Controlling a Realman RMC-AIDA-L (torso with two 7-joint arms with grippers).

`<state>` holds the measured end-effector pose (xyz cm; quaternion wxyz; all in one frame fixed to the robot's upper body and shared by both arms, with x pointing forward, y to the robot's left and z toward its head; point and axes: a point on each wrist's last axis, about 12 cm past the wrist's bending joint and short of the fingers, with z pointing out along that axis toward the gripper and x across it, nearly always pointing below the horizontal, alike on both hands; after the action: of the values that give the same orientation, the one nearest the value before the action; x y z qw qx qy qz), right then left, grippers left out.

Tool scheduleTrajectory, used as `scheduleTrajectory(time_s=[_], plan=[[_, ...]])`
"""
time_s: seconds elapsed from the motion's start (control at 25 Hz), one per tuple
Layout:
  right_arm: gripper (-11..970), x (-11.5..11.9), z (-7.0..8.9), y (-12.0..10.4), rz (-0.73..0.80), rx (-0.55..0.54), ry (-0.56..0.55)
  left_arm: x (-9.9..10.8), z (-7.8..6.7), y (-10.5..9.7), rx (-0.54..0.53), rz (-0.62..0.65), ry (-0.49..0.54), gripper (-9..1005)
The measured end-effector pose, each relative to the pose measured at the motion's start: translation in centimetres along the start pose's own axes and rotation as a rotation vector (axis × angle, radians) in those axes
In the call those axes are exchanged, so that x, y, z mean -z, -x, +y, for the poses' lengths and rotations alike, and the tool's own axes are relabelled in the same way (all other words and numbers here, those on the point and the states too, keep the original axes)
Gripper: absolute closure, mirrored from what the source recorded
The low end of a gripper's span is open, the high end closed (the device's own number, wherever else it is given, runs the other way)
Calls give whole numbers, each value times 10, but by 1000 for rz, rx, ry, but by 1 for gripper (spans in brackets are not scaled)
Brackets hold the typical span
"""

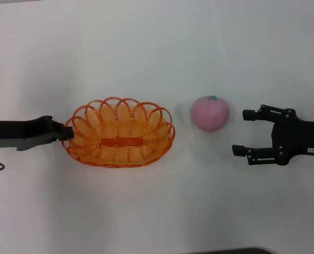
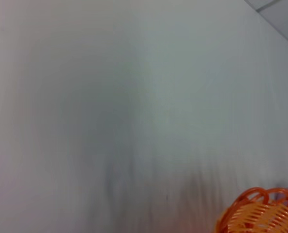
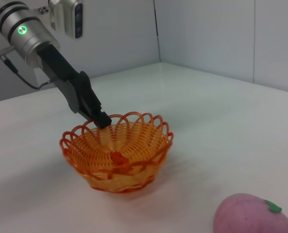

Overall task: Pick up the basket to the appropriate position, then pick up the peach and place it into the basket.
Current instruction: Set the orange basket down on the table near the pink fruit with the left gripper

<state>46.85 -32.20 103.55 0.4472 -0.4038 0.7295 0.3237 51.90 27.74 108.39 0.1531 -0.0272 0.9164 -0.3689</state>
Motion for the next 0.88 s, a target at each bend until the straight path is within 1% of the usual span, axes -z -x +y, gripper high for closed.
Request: scheduleTrajectory(time_s=[0.36,0.64,0.88], plan=[[20,1,1,-1,0,-4,-2,1,4,-6,24,-23,-12,935],[22,1,1,-1,0,-4,-1,-4,1,-7,16,-16,-27,931],[24,1,1,-2,2,-5,-2,-7,2,-11,32,2,-41,926]])
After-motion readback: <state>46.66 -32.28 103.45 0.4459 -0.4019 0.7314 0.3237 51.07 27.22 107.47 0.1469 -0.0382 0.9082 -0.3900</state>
